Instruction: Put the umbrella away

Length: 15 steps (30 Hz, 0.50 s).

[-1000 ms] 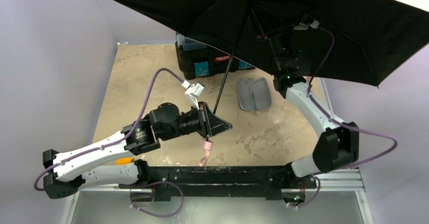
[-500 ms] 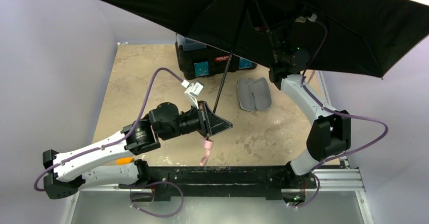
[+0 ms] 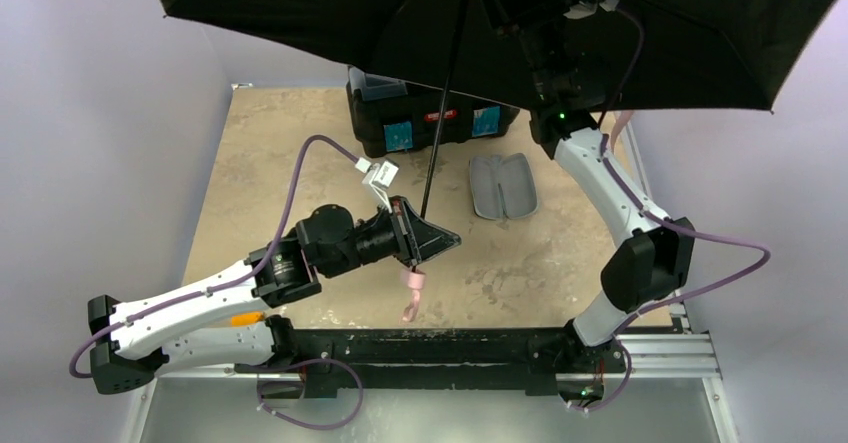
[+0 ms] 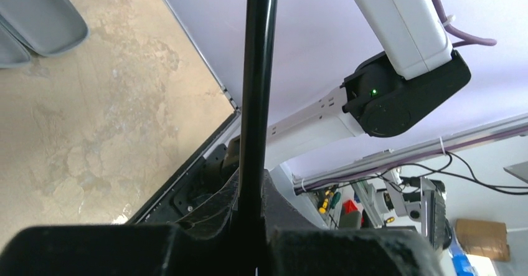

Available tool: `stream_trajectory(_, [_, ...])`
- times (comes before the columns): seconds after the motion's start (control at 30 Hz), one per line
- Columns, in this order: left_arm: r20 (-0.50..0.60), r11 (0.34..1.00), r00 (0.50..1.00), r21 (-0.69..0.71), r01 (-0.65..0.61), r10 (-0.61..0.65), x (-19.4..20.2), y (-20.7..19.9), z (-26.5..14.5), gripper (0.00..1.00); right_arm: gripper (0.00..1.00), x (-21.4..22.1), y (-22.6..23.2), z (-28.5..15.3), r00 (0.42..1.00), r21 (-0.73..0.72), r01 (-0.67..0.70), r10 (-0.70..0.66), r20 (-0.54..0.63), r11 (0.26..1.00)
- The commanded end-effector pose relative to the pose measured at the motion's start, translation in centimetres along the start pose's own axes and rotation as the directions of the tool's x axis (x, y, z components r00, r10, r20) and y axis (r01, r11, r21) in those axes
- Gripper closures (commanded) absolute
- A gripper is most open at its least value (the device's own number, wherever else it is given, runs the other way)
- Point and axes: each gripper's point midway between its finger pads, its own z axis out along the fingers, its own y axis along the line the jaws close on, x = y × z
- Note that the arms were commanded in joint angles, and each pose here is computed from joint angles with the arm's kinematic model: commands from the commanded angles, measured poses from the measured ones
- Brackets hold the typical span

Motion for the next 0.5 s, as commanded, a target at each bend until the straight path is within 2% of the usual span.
stream_trajectory(0.0, [-0.027, 0.998, 0.999, -0.053, 0.042, -0.043, 1.3, 1.4, -0.2, 1.00, 0.44, 0.2, -1.2, 1.8, 0.994, 0.089, 0.107, -0.105, -0.021, 0.990])
stream_trajectory(0.13, [-0.015, 0.998, 0.999, -0.039, 0.040, -0.040, 0.9, 1.0, -0.4, 1.00, 0.35, 1.7, -1.5, 1.0, 0.991, 0.073, 0.119, -0.114, -0.065, 0.990])
stream_trajectory(0.47, [0.019, 0.999, 0.999, -0.019, 0.027, -0.027, -0.4, -0.3, -1.0, 1.00, 0.35, 4.4, -3.2, 0.2, 0.981, 0.092, 0.133, -0.118, -0.151, 0.987])
